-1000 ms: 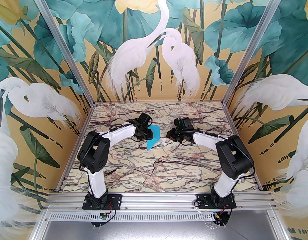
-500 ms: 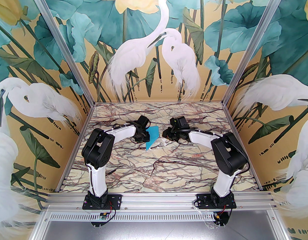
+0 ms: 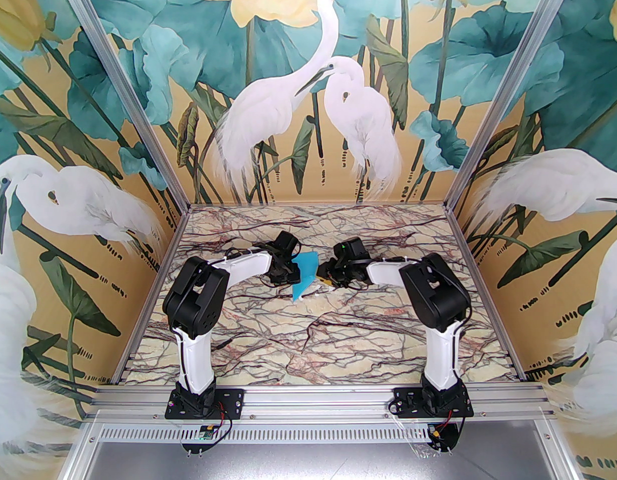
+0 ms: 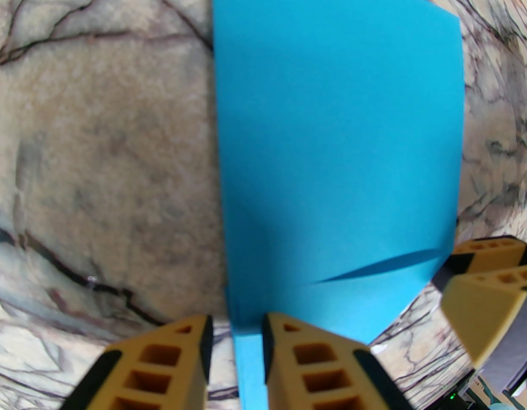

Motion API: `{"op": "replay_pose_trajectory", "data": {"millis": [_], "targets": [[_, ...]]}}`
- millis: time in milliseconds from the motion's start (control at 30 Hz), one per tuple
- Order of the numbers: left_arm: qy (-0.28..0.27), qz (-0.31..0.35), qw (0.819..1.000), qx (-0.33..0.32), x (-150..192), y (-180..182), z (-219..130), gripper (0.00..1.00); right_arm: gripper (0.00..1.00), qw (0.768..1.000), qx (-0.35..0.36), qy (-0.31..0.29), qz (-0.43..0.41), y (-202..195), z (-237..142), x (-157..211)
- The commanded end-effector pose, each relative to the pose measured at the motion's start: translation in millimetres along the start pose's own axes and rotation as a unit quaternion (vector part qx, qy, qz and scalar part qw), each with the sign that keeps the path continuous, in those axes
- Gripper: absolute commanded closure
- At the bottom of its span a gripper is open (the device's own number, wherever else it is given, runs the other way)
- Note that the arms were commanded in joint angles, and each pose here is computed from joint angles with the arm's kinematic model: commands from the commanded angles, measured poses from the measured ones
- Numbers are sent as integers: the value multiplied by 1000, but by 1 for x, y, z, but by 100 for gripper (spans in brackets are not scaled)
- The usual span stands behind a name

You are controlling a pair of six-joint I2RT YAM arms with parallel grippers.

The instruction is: Fold a paper plane with a square sheet of paper (fold left side to right side)

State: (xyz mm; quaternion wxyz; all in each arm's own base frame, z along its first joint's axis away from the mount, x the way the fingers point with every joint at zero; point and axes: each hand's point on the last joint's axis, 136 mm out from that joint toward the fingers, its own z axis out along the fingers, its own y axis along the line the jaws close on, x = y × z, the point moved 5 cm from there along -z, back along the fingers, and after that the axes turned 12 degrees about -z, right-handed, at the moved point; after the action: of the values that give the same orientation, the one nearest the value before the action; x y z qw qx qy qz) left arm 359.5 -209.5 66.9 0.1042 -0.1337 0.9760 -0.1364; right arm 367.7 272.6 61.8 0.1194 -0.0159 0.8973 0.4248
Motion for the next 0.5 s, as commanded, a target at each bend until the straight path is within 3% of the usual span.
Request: {"op": "replay_pose_trajectory", "data": {"millis": [0, 300, 467], "targets": [[26, -9, 1000, 13, 11, 3, 16, 73, 69, 1000, -29, -2, -4, 13, 9, -7], [32, -12, 999, 20, 13, 2, 17, 72, 70, 999, -37, 11, -4, 17, 25, -3], [33, -14, 999, 28, 13, 0, 15, 71, 72, 999, -7, 31, -17, 16, 34, 2]]}}
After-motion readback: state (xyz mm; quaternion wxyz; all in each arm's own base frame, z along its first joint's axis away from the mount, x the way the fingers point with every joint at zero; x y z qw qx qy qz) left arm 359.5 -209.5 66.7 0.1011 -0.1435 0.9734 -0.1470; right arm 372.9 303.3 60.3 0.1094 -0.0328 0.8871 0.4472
